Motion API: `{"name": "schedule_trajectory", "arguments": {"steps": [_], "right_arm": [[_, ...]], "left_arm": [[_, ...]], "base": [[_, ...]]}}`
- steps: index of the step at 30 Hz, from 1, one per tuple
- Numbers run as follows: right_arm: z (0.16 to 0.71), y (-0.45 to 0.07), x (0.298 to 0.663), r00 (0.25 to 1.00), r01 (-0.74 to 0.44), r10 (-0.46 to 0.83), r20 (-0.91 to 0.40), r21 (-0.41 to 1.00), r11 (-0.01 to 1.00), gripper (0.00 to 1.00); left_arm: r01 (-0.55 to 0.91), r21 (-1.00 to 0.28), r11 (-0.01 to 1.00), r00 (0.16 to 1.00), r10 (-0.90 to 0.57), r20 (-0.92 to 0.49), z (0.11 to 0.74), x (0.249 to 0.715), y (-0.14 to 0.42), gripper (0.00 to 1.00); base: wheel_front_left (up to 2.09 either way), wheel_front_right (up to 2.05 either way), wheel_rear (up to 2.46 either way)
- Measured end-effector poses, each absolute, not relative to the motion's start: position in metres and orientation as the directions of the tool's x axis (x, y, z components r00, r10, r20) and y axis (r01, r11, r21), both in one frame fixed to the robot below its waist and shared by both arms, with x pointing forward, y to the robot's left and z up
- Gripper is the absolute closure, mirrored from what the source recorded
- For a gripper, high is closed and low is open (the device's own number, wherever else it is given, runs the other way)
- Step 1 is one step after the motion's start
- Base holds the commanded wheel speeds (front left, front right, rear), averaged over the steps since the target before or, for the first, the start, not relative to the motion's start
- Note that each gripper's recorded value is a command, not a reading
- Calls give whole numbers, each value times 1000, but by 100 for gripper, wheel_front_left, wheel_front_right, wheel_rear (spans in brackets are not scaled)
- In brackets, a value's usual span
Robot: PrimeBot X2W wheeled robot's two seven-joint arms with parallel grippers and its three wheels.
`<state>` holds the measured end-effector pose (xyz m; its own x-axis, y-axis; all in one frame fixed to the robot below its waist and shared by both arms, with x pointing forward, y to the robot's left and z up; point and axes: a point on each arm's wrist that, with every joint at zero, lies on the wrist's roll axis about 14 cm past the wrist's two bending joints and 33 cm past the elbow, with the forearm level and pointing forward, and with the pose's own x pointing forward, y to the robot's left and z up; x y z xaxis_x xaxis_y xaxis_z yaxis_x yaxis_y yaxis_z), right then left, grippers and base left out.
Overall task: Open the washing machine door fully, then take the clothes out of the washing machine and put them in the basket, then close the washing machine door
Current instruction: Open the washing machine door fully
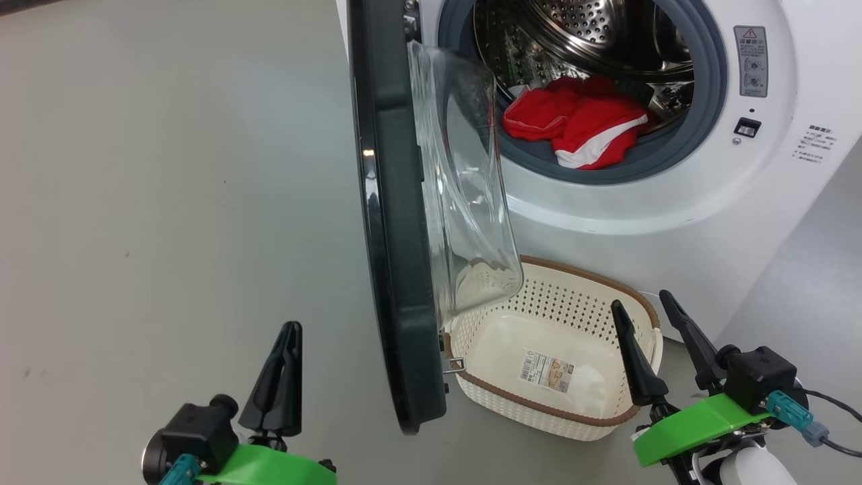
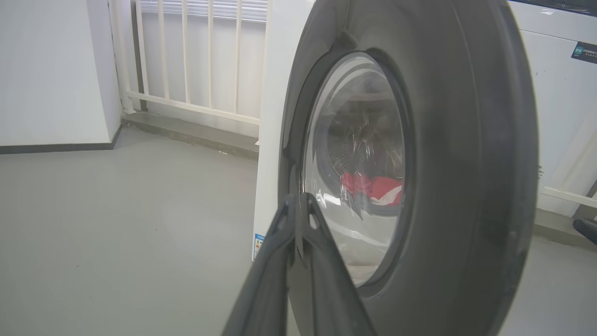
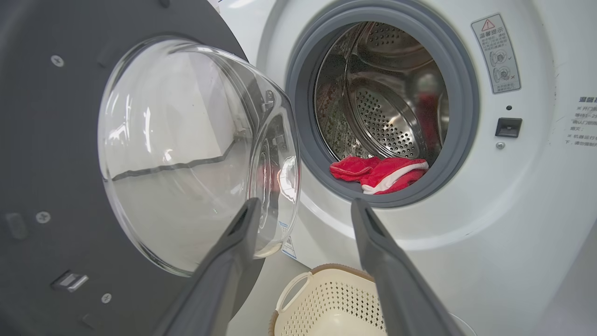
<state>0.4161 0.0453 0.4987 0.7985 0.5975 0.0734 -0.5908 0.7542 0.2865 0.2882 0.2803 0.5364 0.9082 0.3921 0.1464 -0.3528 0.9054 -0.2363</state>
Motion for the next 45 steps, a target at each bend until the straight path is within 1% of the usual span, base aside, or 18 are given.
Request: {"name": "schedule_trajectory", "arguments": {"steps": [7, 18, 24, 29, 32, 35, 38, 40, 45], "right_arm": [[499, 44, 416, 800, -588, 595, 74, 288, 756, 0], [496, 42, 417, 804, -581, 591, 66, 298, 757, 0], [492, 39, 418, 810, -572, 584, 59, 303, 762, 0], [490, 36, 419, 815, -564, 577, 55, 305, 768, 0], [490, 34, 419, 818, -560, 573, 54, 305, 770, 0], [490, 33, 419, 819, -558, 571, 55, 305, 772, 0], [490, 32, 419, 821, -555, 568, 54, 305, 774, 0], [489, 31, 420, 823, -553, 566, 53, 306, 775, 0], [487, 29, 420, 826, -547, 561, 48, 309, 778, 0]], "left_arm": [[-341, -229, 912, 909, 382, 169, 544, 291, 279, 100], [-266, -203, 943, 855, 327, 402, 624, 303, 274, 100], [-194, -158, 968, 804, 250, 540, 675, 305, 253, 100], [-109, -132, 985, 779, 168, 604, 698, 305, 226, 100], [-13, -112, 994, 795, 78, 602, 697, 310, 199, 100], [90, -98, 991, 824, -19, 566, 689, 316, 170, 100], [163, -116, 980, 858, -82, 506, 674, 323, 152, 100], [190, -139, 972, 888, -110, 446, 658, 329, 145, 100], [183, -175, 967, 949, -128, 288, 613, 342, 144, 100]], "base": [[0, 0, 0], [0, 0, 0], [0, 0, 0], [0, 0, 0], [0, 0, 0], [0, 0, 0], [0, 0, 0], [0, 0, 0], [0, 0, 0]]}}
